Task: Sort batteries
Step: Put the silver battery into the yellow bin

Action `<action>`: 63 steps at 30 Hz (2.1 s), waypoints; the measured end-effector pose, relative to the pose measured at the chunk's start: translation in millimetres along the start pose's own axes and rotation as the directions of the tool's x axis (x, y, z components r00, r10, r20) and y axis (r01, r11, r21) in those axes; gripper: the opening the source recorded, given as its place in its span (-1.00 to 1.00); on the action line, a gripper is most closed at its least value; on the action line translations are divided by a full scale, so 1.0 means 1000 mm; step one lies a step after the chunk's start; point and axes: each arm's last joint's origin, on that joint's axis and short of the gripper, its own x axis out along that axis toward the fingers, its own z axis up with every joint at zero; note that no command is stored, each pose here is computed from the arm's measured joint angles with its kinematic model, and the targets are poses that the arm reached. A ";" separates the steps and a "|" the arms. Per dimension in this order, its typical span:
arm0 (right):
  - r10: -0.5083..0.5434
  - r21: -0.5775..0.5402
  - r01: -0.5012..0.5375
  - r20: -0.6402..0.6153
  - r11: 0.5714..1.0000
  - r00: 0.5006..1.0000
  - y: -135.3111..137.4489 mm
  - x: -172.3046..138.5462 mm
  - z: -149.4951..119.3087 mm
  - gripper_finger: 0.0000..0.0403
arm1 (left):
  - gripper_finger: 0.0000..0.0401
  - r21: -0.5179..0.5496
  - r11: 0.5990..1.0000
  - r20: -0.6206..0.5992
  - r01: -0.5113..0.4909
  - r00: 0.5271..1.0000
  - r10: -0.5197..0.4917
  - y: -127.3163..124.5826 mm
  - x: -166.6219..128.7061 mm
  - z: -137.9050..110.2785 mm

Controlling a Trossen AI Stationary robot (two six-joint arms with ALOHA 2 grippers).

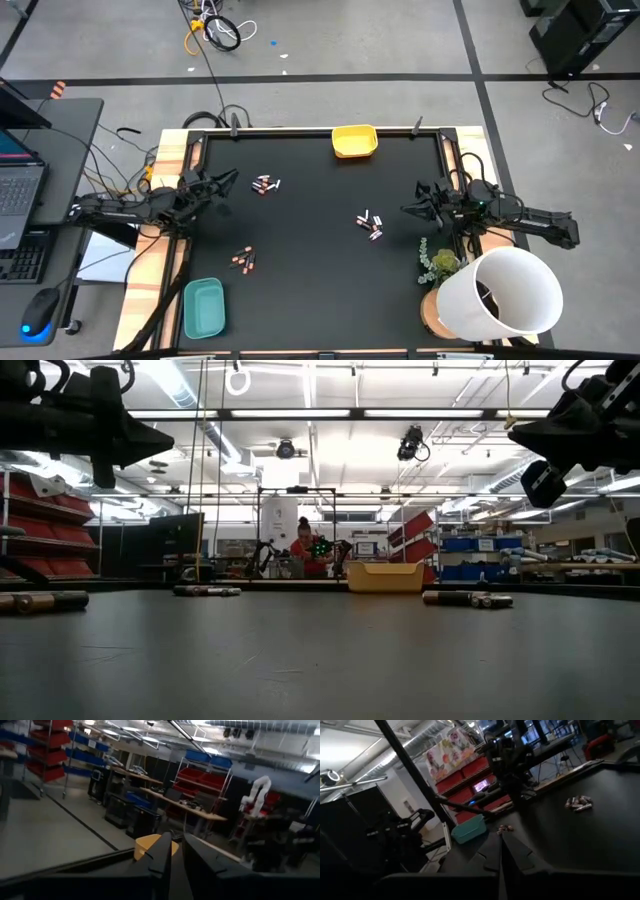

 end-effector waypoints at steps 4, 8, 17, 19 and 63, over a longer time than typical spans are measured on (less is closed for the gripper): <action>0.010 -0.038 -0.007 0.088 0.999 0.996 0.003 0.000 0.007 -0.98 | -0.70 0.018 1.000 0.001 -0.002 1.000 0.002 0.000 0.000 0.000; -0.005 -0.015 0.009 0.232 1.000 0.973 0.007 -0.002 0.018 -0.98 | -0.70 -0.015 1.000 0.000 -0.008 1.000 0.008 0.000 0.000 0.000; 0.006 0.000 -0.006 0.263 1.000 0.965 0.009 -0.003 0.021 -0.98 | -0.70 -0.012 1.000 -0.031 0.016 0.999 -0.016 0.000 0.000 -0.003; 0.000 -0.026 0.008 0.269 1.000 0.963 0.009 -0.003 0.021 -0.98 | -0.70 -0.023 1.000 -0.032 0.015 0.999 -0.016 0.000 0.000 -0.004; -0.514 -0.498 0.354 -0.228 0.792 0.827 0.021 0.158 0.055 -0.74 | -0.70 0.276 0.959 -0.038 0.061 0.998 -0.052 -0.001 0.000 -0.002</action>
